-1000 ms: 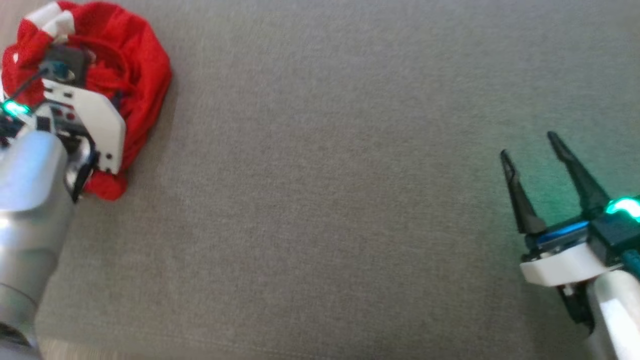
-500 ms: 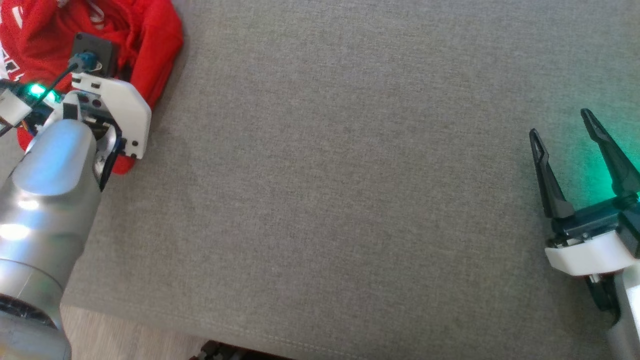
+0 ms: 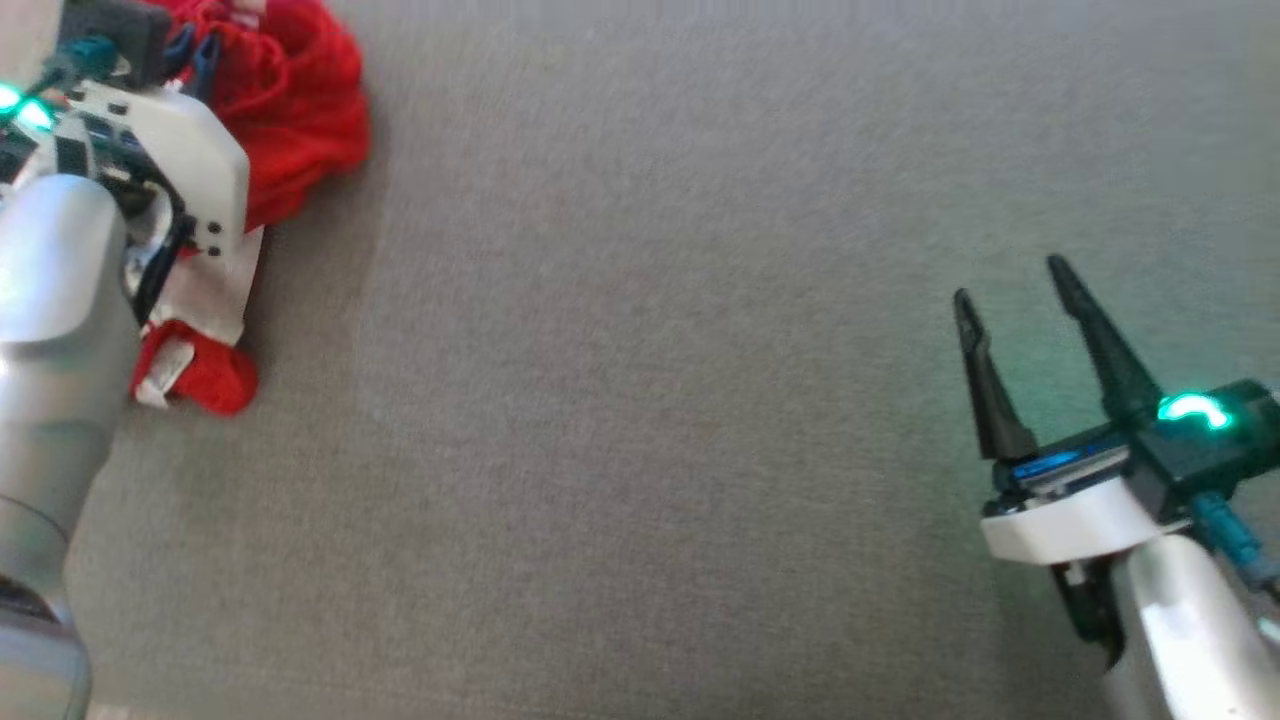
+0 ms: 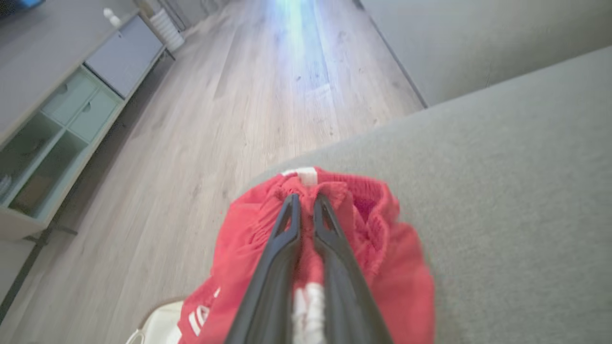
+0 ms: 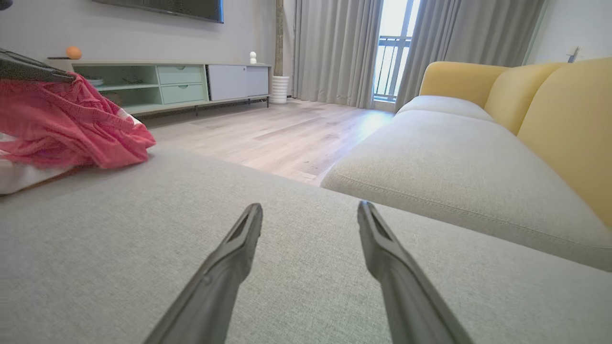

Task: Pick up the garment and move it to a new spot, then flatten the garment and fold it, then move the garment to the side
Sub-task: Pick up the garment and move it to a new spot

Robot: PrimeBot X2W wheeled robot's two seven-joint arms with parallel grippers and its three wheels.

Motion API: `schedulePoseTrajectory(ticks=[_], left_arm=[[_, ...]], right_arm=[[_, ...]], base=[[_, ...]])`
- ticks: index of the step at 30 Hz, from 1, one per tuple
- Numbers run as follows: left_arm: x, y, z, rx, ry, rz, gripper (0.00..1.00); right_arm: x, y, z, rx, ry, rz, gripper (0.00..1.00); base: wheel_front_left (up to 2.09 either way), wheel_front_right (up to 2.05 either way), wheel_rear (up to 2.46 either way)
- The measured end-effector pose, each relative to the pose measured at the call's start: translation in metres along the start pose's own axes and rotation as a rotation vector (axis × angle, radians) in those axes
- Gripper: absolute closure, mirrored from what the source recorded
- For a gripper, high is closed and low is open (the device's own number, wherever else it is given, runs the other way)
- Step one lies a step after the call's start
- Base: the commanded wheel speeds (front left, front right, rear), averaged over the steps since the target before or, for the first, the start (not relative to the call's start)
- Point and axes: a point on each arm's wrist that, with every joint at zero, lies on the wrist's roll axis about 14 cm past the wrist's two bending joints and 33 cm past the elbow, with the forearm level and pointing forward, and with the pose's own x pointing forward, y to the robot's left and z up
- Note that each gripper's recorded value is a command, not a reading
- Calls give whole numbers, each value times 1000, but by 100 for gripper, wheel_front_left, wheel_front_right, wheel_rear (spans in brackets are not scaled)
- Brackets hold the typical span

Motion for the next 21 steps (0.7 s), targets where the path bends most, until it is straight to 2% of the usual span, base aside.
schedulePoseTrajectory(ticks=[5, 10, 19, 20, 21], left_arm=[[-27, -2, 62, 34, -169, -28, 100], [-55, -28, 131, 60, -341, -113, 100], [-99, -140, 239, 115, -576, -402, 100], [-108, -169, 255, 121, -604, -477, 100], [-111, -185, 260, 126, -609, -514, 100]], right_arm=[[-24, 3, 29, 0, -44, -52, 0], [-58, 0, 49, -8, -75, -121, 0], [-118, -32, 73, -16, -129, -318, 0], [-131, -39, 75, -5, -137, -365, 0], [-137, -43, 75, -3, -139, -388, 0]], base=[[0, 0, 0], [0, 0, 0], [0, 0, 0], [0, 0, 0], [0, 0, 0]])
